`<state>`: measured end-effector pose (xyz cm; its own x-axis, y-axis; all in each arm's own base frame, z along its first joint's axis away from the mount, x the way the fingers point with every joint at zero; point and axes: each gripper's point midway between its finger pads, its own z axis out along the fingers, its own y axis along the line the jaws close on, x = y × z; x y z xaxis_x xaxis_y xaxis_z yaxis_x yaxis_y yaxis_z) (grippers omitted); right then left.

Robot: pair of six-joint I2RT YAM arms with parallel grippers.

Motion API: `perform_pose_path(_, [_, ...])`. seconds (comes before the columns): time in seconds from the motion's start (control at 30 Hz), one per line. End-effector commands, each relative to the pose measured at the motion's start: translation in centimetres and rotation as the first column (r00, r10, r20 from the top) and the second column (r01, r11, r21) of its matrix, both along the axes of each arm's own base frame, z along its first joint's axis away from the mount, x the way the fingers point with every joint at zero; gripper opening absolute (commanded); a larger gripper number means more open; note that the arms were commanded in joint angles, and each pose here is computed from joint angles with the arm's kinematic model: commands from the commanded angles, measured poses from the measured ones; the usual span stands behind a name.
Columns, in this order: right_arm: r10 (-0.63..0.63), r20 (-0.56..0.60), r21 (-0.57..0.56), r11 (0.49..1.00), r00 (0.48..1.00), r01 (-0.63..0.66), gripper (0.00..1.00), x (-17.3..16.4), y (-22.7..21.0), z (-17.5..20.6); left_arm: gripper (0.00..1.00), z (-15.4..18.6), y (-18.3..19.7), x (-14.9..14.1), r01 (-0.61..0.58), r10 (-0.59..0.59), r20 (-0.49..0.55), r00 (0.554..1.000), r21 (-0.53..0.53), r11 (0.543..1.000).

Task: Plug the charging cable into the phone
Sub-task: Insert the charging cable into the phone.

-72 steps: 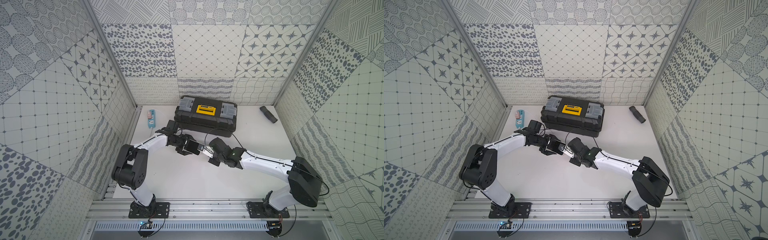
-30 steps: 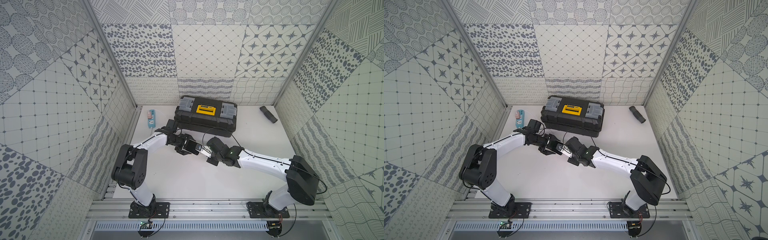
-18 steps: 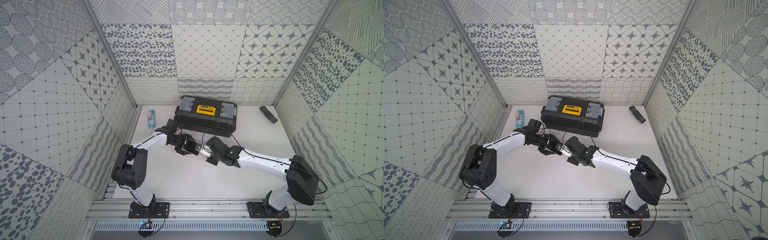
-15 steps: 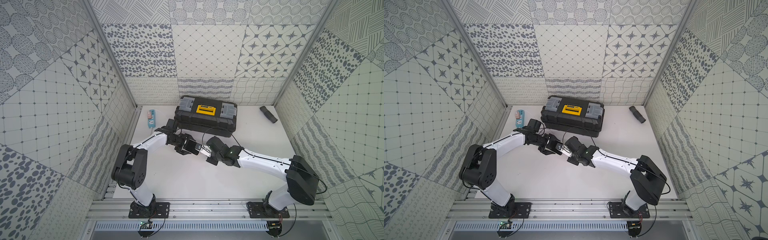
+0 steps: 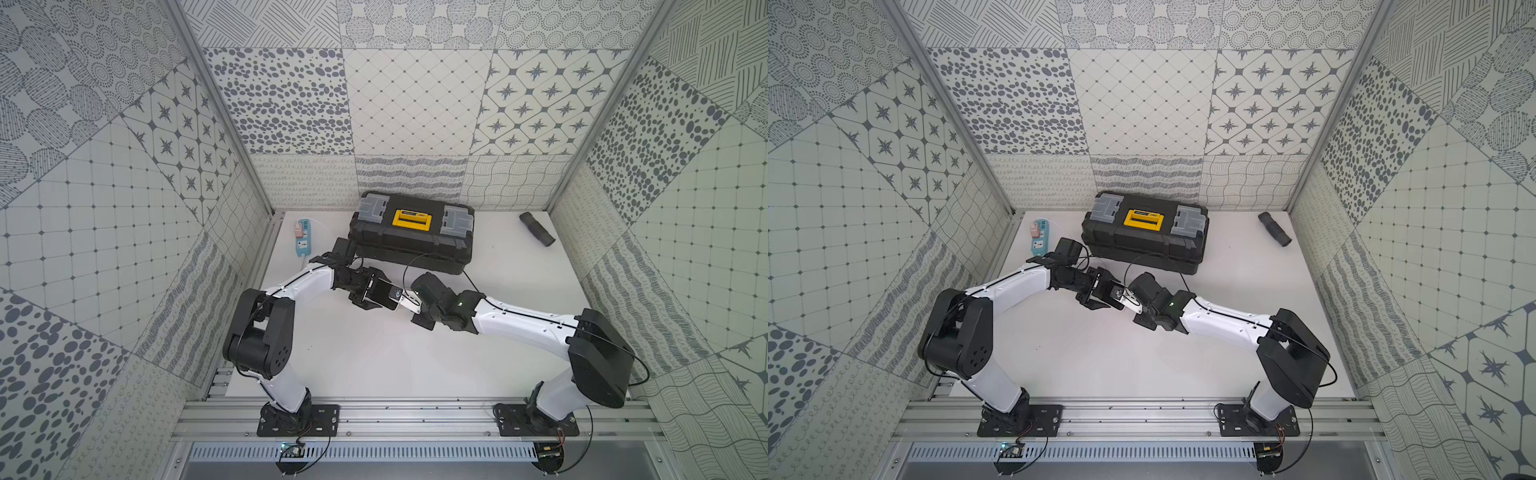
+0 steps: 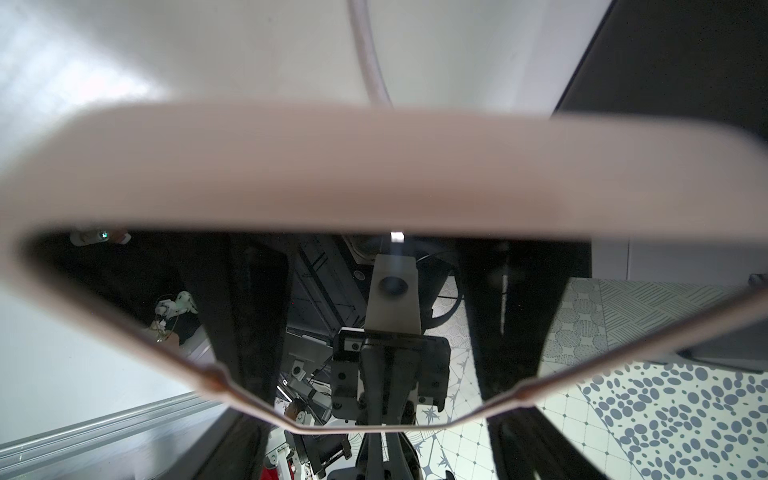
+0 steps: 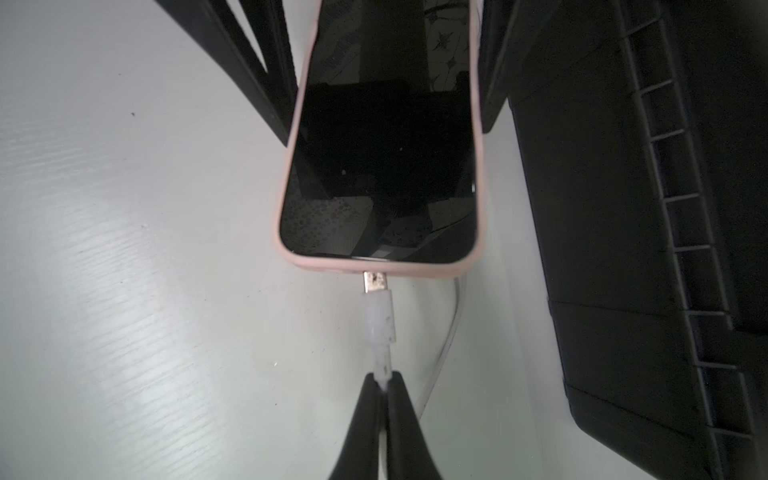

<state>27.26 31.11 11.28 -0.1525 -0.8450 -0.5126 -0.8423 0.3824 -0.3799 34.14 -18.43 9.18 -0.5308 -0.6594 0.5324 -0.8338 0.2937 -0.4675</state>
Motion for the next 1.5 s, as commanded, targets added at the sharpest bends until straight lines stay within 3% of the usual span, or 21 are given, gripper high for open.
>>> perform_pose_path(0.0, [-0.002,0.034,0.025,1.000,0.999,0.001,0.00,0.7,0.9,1.1,0.00,1.1,-0.9,-0.3,0.055,-0.054,0.026,0.998,-0.020,0.998])
perform_pose_path(0.6, [0.002,0.028,0.041,0.999,1.000,-0.003,0.00,1.2,2.6,1.0,0.00,1.2,-2.0,0.1,0.058,-0.057,0.013,0.998,-0.029,0.998])
perform_pose_path(0.97, [-0.011,0.050,0.044,0.999,0.999,0.009,0.00,1.4,2.4,1.5,0.00,0.8,-1.4,-0.1,0.077,-0.077,-0.003,0.997,0.025,0.997])
perform_pose_path(1.47, [-0.070,0.140,0.027,0.997,0.988,0.067,0.00,2.8,1.4,2.3,0.00,0.3,-2.5,-0.7,0.039,-0.041,-0.037,0.998,-0.059,0.998])
